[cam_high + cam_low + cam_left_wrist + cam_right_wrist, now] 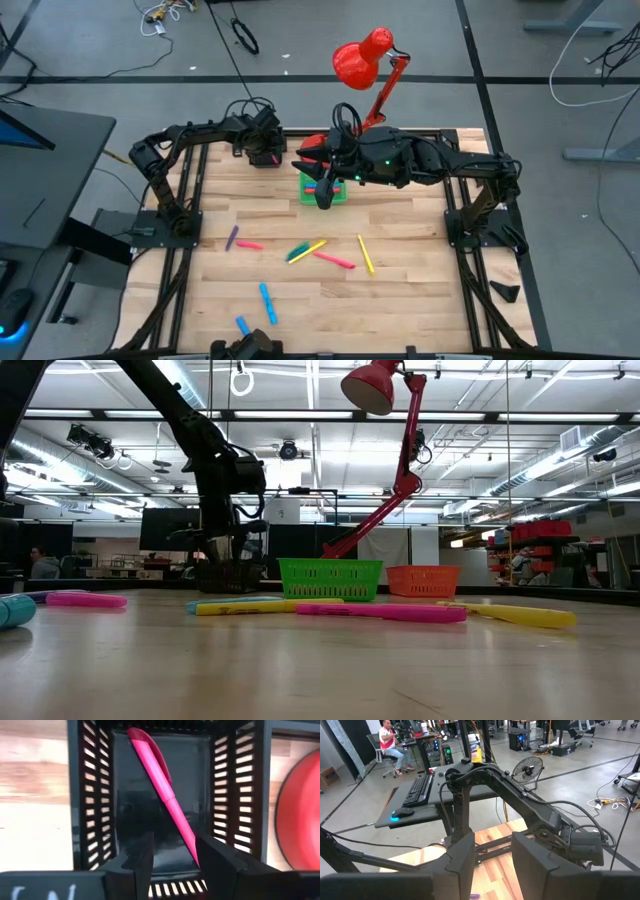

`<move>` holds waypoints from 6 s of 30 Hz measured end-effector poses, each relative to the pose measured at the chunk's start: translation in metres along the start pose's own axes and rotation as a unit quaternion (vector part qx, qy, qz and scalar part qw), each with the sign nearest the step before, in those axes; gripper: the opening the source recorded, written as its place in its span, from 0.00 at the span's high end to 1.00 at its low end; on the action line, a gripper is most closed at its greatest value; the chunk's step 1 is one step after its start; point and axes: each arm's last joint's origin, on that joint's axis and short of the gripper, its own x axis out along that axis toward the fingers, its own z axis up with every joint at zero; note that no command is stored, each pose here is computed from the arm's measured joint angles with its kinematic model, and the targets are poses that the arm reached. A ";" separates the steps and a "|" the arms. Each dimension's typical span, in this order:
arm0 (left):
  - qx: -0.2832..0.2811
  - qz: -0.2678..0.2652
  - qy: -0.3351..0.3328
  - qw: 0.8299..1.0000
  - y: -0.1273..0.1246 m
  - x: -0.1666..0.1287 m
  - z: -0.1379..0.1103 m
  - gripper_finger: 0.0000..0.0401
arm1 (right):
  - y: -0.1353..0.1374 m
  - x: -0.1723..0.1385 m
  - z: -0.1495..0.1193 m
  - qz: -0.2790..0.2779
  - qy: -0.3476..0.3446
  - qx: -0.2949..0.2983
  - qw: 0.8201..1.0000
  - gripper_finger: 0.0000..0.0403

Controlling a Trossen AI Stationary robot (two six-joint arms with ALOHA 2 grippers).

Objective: Pick & Place Markers
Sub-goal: Put the yellow pen into the black basket

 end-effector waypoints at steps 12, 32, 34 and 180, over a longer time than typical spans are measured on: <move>0.034 -0.046 0.021 0.998 -0.020 -0.026 0.019 0.62 | 0.000 0.000 0.000 0.000 0.000 -0.010 1.000 0.68; 0.248 -0.050 -0.023 0.967 -0.028 -0.097 0.026 0.62 | 0.001 0.000 0.003 0.003 -0.015 -0.020 1.000 0.68; 0.292 -0.067 -0.014 0.954 -0.030 -0.103 0.020 0.62 | 0.001 0.000 0.003 0.003 -0.015 -0.020 1.000 0.68; 0.440 -0.567 -0.166 0.676 -0.043 -0.335 -0.144 0.62 | -0.007 0.020 -0.329 -0.348 0.497 0.311 0.731 0.68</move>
